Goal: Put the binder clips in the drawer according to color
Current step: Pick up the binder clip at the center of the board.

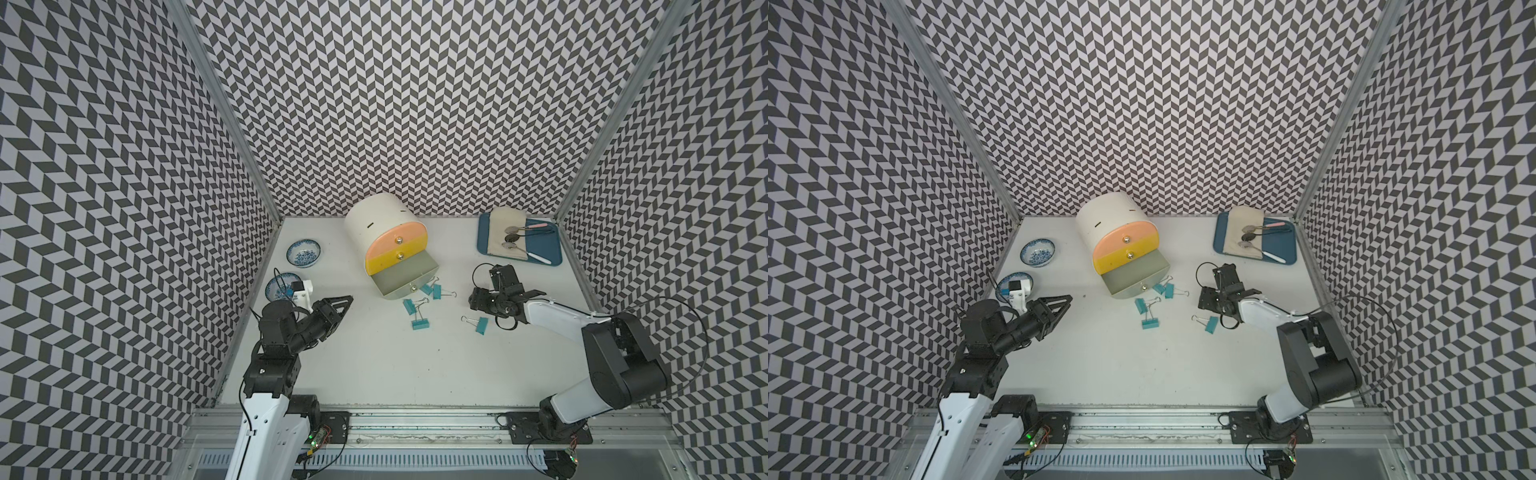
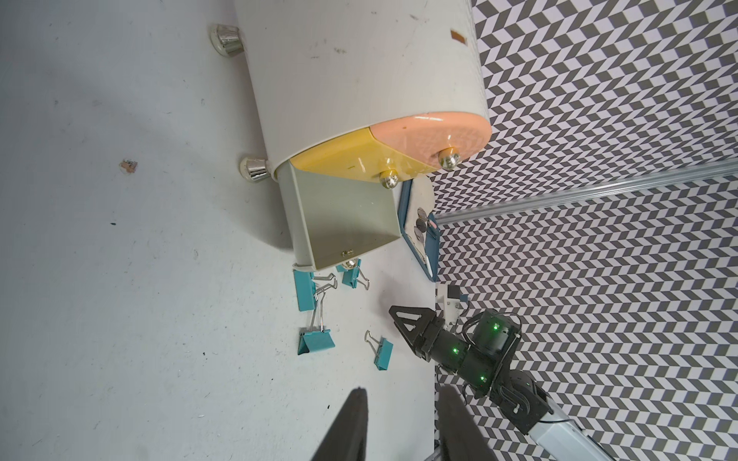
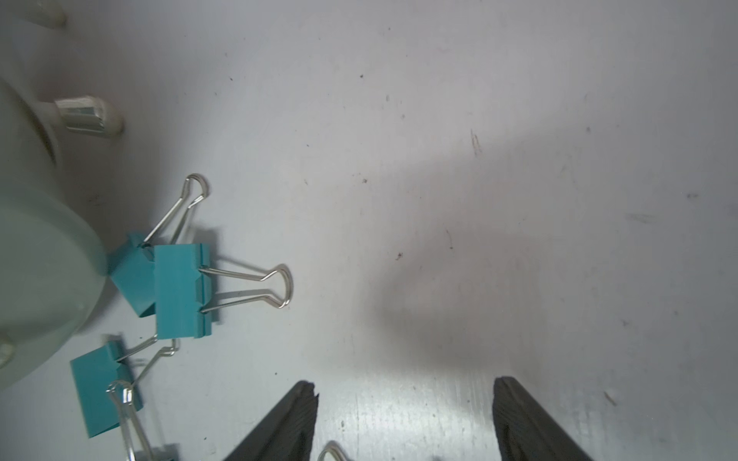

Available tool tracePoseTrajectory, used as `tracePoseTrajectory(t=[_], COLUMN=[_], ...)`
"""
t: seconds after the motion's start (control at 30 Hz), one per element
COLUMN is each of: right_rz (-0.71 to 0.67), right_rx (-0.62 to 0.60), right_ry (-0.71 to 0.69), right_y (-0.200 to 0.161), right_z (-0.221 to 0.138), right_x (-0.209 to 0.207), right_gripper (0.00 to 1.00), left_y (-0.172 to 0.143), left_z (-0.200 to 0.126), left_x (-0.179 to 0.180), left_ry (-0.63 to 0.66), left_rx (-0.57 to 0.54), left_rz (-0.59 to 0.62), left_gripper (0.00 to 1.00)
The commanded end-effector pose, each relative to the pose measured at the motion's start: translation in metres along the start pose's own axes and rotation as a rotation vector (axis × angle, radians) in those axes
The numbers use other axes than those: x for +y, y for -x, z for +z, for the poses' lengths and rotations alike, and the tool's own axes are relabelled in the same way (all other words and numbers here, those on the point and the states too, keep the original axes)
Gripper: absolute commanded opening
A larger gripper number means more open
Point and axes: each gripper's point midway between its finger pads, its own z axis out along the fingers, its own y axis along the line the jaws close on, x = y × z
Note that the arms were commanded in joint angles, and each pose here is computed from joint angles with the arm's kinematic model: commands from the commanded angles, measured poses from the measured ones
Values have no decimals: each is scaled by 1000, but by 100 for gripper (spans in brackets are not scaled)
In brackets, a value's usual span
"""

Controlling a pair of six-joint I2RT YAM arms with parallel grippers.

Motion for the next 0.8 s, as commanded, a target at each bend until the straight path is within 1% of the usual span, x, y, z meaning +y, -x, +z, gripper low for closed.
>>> tracePoseTrajectory(t=[0.0,0.27,0.5,0.77], right_rz=[-32,-28,-45,-121], right_rx=[29,87,129,176], right_ry=[8,95,125,140], right_y=[-3,-25,-44,-77], right_z=[5,-4,-16,-27], right_x=[0,11,22,44], right_gripper=[74,74,74,74], left_y=[0,-2,-3,-5], left_z=[-4,-7,-9,-15], left_x=[-8,-10,-11,-18], left_ry=[-23,-34,-46,-81], left_rx=[0,-7,-10,-30], left_rz=[16,15,12,24], left_gripper=[34,34,34,35])
